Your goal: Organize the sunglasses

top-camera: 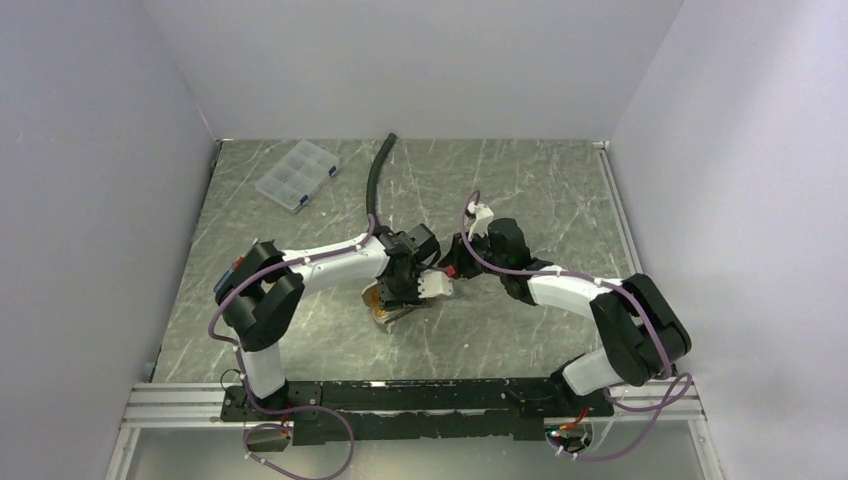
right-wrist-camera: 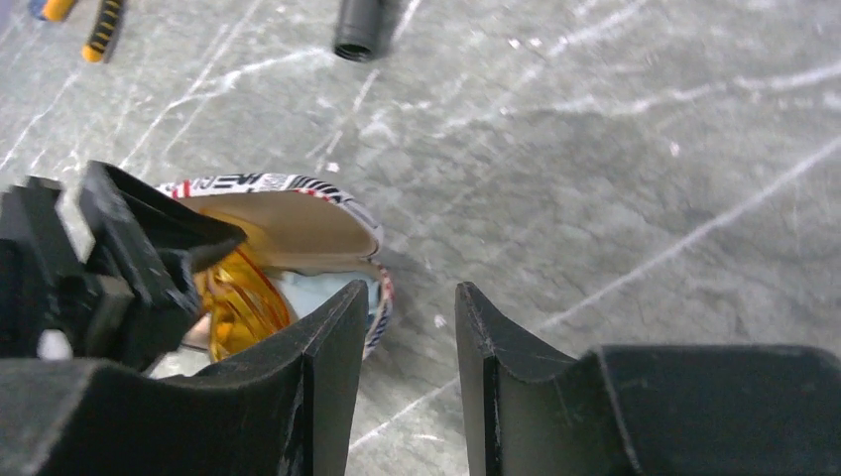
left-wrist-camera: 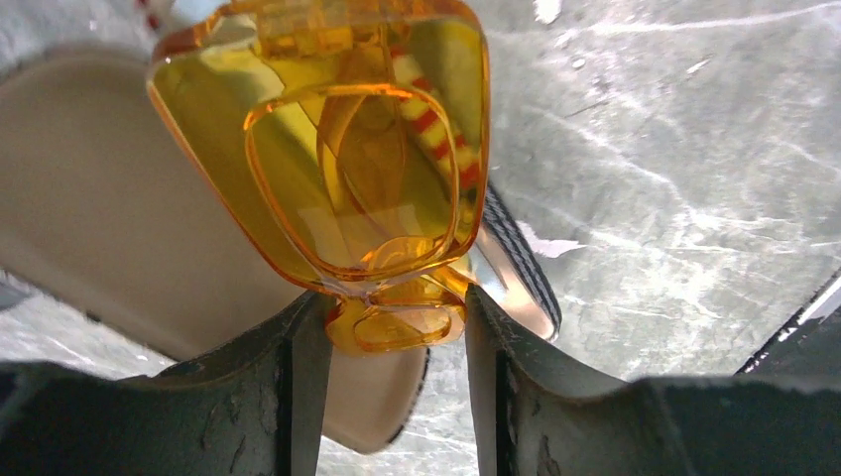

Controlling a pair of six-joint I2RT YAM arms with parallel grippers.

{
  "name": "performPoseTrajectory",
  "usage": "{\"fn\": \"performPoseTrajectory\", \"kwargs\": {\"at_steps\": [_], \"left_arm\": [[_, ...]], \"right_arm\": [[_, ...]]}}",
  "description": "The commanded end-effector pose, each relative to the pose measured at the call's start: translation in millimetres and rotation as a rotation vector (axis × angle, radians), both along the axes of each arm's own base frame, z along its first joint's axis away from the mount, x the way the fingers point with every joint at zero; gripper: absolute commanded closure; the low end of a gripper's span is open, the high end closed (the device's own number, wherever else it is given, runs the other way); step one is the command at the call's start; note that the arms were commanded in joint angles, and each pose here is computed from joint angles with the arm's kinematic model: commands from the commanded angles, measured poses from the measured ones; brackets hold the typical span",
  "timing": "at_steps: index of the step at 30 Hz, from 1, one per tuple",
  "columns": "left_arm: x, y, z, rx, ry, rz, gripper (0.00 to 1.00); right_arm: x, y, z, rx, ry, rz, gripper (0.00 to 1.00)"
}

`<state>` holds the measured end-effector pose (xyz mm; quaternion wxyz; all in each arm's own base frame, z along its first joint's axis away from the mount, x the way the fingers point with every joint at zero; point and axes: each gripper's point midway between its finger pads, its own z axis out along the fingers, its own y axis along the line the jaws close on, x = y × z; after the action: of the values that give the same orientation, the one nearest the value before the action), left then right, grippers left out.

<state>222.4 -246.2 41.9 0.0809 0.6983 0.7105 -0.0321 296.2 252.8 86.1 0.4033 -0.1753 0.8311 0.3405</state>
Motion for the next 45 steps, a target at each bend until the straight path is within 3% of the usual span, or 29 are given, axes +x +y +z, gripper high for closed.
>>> {"fn": "performPoseTrajectory", "kwargs": {"at_steps": [1, 6, 12, 17, 24, 28, 38, 45], "left_arm": [[5, 11, 7, -0.005, -0.038, 0.097, 0.97], [5, 13, 6, -0.014, -0.044, 0.119, 0.97], [3, 14, 5, -0.01, -0.035, 0.145, 0.97], [7, 17, 12, -0.011, -0.028, 0.194, 0.97], [7, 19, 8, -0.01, -0.019, 0.217, 0.97], [7, 21, 9, -0.013, -0.028, 0.213, 0.97], [6, 23, 6, -0.007, -0.027, 0.201, 0.97], [6, 22, 11, -0.009, -0.026, 0.21, 0.97]], "right_arm": [[7, -14, -18, -0.039, 0.103, -0.117, 0.59], [6, -20, -25, -0.045, 0.118, -0.153, 0.59], [-12, -1, -3, 0.074, 0.086, -0.013, 0.57], [-34, 17, 1, 0.198, 0.146, 0.09, 0.56], [-37, 30, -3, 0.336, 0.217, 0.093, 0.68], [-34, 39, 2, 0.386, 0.23, 0.108, 0.68], [-30, 44, -24, 0.395, 0.331, 0.047, 0.65], [-29, 43, -35, 0.385, 0.376, 0.019, 0.8]]}}
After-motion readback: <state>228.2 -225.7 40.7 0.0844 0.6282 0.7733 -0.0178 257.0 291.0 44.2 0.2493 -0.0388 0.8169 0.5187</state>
